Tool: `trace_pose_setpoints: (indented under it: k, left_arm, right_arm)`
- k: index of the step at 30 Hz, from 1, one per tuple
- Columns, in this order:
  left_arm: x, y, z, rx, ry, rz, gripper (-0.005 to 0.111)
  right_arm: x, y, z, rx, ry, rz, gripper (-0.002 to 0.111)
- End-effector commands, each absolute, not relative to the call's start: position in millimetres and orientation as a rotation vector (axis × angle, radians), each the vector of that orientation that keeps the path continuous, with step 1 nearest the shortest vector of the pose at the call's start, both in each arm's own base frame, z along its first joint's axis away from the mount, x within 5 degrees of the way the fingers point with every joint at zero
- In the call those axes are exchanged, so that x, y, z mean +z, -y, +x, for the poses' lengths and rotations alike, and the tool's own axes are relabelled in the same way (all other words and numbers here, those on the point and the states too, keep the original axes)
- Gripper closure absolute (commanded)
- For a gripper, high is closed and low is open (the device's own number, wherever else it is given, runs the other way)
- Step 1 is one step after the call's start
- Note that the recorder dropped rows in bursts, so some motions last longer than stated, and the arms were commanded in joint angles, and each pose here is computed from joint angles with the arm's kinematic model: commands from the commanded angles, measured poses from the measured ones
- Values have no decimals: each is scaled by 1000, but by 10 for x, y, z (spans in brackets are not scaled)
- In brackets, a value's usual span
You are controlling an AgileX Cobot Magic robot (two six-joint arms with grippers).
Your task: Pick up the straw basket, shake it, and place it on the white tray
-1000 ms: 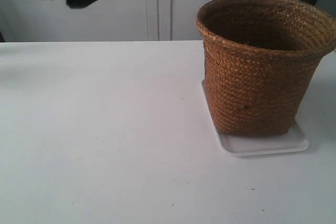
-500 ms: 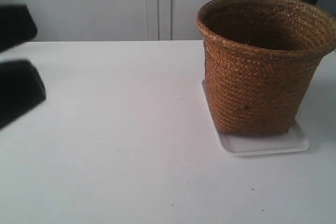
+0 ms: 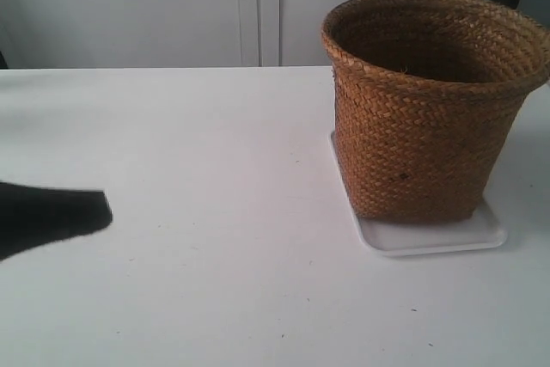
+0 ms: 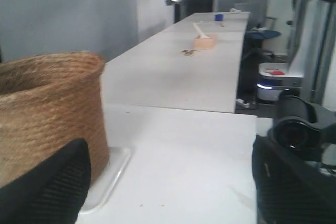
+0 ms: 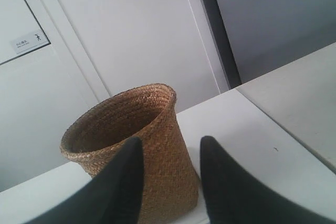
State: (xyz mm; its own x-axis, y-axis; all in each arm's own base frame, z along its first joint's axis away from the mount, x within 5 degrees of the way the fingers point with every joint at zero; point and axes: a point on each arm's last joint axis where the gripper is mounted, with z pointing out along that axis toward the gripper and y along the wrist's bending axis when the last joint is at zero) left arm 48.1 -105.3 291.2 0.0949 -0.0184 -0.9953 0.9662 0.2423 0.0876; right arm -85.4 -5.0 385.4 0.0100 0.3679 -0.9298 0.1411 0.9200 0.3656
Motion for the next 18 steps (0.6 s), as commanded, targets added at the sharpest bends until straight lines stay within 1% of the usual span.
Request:
trace_pose_setpoints:
  k: [1, 6, 9, 14, 18]
  left_arm:
    - [2844, 1061, 343, -1078, -1125, 1129, 22]
    - [2749, 1062, 339, -1016, -1149, 1207, 22]
    - [2772, 1066, 308, -1086, -1158, 1197, 22]
    - [2895, 1059, 386, -1109, -1199, 1059, 22]
    - [2935, 1056, 415, -950, -1097, 1121, 22]
  right_arm:
    - [3843, 42, -844, 175, -1572, 411, 73]
    - [3843, 42, -844, 175, -1572, 411, 73]
    - [3843, 42, -844, 175, -1572, 411, 73]
    - [3843, 43, -845, 173, -1572, 411, 73]
    - [3843, 43, -845, 173, -1572, 411, 73]
